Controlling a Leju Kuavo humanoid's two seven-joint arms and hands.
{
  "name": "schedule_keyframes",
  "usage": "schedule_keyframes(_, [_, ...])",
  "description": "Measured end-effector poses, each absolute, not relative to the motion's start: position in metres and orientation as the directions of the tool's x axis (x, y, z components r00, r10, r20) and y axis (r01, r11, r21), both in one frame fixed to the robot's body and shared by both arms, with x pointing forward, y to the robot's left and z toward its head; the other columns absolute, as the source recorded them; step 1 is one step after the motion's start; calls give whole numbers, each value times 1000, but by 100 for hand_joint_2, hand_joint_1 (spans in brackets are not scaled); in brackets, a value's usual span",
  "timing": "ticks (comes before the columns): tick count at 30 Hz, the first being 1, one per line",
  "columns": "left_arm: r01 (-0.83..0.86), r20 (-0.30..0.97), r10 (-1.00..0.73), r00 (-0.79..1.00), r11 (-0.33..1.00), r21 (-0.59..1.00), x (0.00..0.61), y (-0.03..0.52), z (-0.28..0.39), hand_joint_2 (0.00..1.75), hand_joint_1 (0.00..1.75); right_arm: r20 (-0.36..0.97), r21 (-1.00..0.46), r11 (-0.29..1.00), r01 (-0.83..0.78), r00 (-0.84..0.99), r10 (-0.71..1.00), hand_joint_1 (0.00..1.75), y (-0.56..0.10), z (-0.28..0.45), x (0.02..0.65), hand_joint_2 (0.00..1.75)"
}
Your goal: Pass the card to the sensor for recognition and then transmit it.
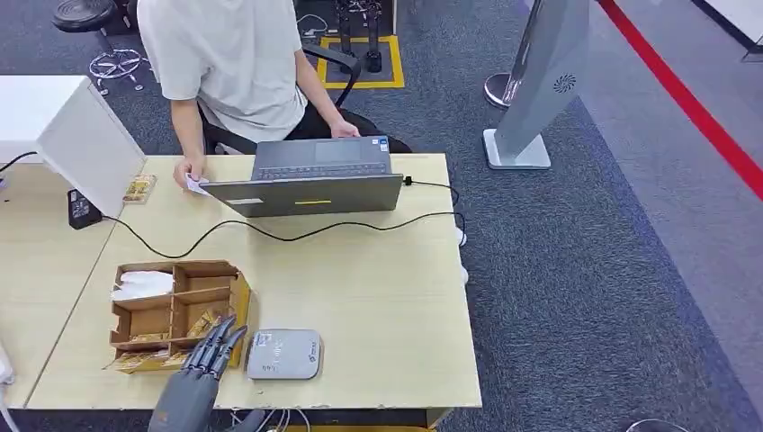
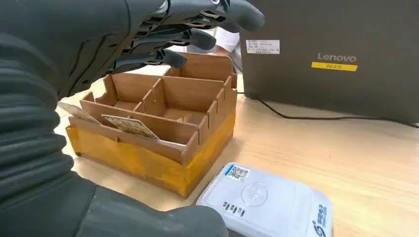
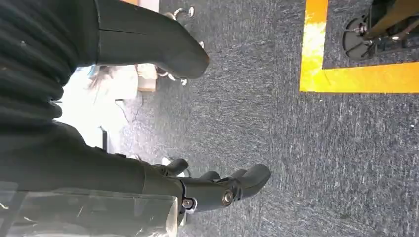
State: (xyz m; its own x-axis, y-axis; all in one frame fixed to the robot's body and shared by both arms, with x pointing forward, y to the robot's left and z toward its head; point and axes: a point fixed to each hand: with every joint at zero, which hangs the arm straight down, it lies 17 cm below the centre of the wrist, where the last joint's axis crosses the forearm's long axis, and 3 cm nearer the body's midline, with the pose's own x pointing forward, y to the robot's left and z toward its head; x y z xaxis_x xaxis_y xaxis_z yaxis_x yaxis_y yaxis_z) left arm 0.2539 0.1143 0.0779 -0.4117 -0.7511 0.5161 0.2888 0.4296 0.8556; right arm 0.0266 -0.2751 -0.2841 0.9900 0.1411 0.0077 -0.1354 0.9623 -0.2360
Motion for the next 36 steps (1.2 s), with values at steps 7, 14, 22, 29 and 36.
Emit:
schedule_keyframes(7, [305,512,-754,-412,416,857,247,115,72,175,0,7,-234,963,-136,990,142,0,-275,-284,27,175])
schedule_keyframes(14, [309,509,-763,-398,410,858,245,118,68,175,0,3,-235,962,-143,989,148,0,-275,-284,26,175])
schedule_keyframes(22, [75,379,-845,-377,379,922,257,134,97,175,0,23,-239,960,-147,987,157,0,-275,-284,30,175])
schedule_keyframes(29, [-10,392,-847,-360,424,906,260,137,119,175,0,36,-241,961,-138,988,151,0,-276,-284,34,175])
schedule_keyframes(36, [-12,401,-846,-351,433,901,261,136,120,175,0,38,-240,961,-134,988,147,0,-276,-284,34,175])
